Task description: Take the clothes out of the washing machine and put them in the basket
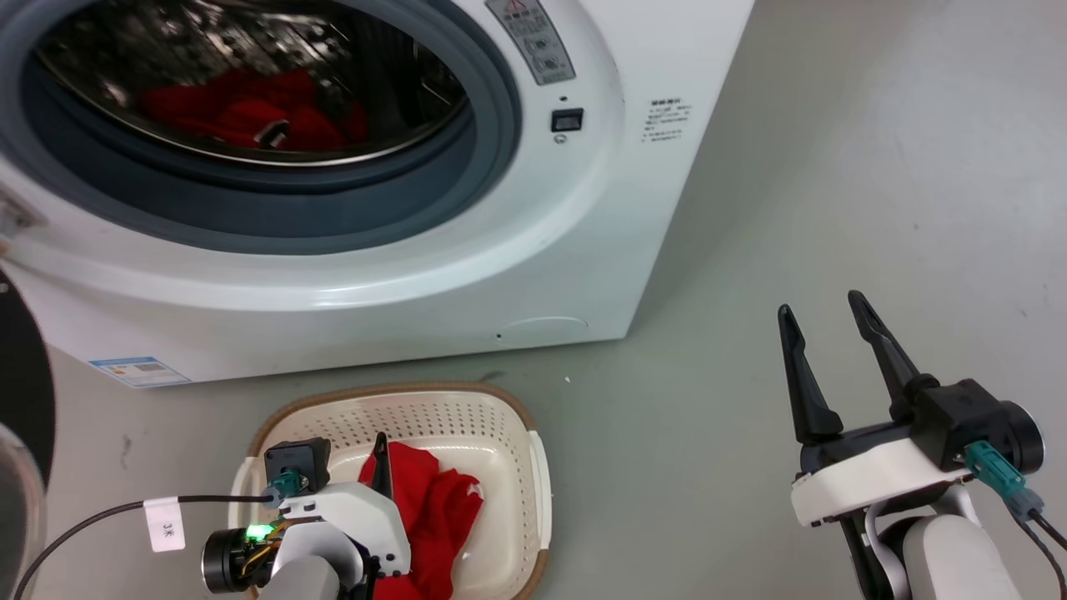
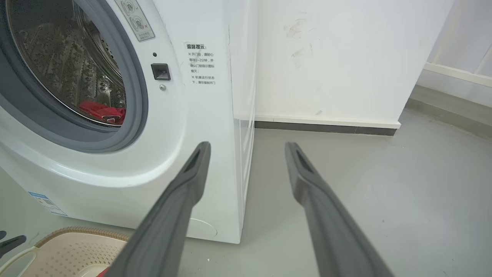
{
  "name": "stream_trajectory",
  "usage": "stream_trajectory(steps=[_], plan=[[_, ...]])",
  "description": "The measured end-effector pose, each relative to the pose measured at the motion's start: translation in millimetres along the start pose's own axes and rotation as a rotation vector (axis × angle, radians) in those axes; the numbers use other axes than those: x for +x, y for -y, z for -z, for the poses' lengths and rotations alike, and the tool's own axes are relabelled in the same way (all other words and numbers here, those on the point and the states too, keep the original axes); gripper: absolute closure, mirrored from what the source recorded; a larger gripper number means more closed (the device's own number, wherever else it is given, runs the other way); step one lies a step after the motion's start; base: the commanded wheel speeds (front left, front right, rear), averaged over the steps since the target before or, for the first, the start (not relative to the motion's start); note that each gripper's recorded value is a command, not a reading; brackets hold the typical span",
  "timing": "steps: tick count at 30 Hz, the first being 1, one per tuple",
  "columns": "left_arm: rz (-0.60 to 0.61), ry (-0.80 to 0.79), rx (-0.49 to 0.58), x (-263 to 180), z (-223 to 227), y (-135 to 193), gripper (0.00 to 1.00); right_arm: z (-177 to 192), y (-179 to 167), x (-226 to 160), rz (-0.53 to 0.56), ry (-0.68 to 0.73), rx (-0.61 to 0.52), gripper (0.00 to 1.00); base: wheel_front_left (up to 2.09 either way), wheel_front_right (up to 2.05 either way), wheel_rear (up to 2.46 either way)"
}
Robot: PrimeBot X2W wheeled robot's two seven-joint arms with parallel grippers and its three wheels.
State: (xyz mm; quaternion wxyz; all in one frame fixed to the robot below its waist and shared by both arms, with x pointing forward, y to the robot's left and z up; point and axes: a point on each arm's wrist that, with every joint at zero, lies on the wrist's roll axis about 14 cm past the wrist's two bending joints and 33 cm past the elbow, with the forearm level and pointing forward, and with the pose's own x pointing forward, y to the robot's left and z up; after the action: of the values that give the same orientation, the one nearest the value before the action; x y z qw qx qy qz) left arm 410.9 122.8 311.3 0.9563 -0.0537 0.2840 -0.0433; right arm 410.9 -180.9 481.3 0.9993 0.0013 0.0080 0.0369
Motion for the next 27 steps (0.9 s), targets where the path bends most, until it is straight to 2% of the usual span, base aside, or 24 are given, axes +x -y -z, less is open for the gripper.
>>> stream_trajectory(steps=[11, 17, 27], plan=[[-0.028, 0.348, 0.026, -35, -98, -9, 0.00, -23, -18, -4, -0.048, 0.047, 0.003, 0.00, 0.00, 0.00, 0.00], [0.014, 0.467, 0.082, -31, -146, -2, 0.00, -22, -22, -3, -0.060, 0.042, 0.005, 0.00, 0.00, 0.00, 0.00], [0.072, 0.483, 0.223, 9, -194, 9, 0.00, -20, -16, -8, -0.040, 0.040, 0.021, 0.00, 0.00, 0.00, 0.00]])
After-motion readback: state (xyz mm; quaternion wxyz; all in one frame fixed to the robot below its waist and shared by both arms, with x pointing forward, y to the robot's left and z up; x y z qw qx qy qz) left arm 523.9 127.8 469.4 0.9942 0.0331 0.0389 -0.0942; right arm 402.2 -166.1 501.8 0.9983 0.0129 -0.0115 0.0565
